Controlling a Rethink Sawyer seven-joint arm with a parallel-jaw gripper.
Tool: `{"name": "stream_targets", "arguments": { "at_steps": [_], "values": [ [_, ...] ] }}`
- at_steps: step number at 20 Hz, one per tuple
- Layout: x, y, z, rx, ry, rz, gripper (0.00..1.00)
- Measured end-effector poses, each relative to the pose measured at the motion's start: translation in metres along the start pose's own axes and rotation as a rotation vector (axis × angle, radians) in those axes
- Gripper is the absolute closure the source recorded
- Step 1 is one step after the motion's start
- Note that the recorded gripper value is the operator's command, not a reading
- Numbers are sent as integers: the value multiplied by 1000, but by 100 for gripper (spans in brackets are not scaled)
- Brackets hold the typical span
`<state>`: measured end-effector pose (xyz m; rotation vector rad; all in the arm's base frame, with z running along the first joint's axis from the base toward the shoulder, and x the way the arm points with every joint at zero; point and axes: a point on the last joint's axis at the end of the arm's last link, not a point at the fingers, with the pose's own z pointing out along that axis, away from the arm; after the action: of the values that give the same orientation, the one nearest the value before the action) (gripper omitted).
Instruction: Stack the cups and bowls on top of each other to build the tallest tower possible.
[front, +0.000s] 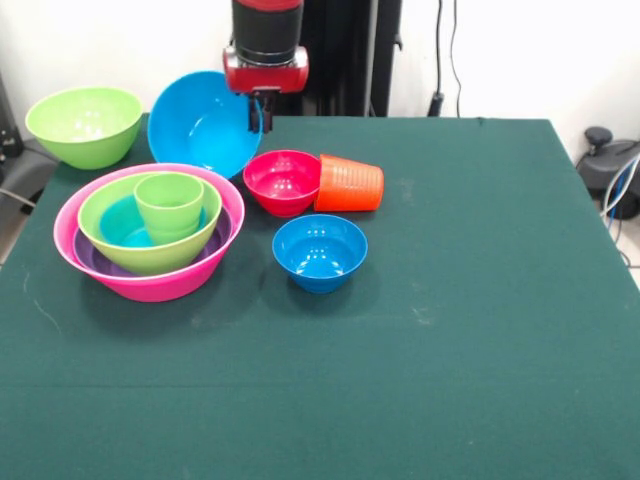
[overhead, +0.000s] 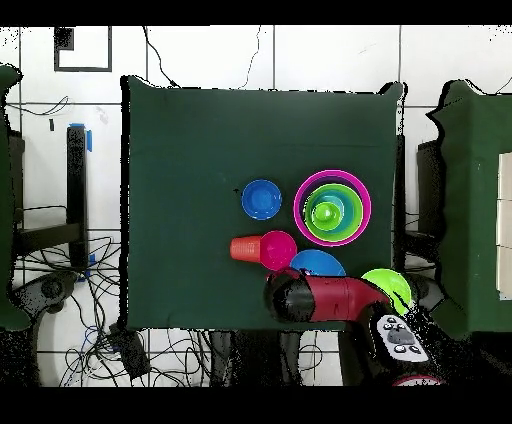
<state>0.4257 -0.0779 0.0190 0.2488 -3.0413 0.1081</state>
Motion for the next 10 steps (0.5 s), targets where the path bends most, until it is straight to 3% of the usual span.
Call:
{"name": "stream_targets", "arguments": {
  "at_steps": [10],
  "values": [
    [17,21,-18,54,-38,89,100]
  ]
}}
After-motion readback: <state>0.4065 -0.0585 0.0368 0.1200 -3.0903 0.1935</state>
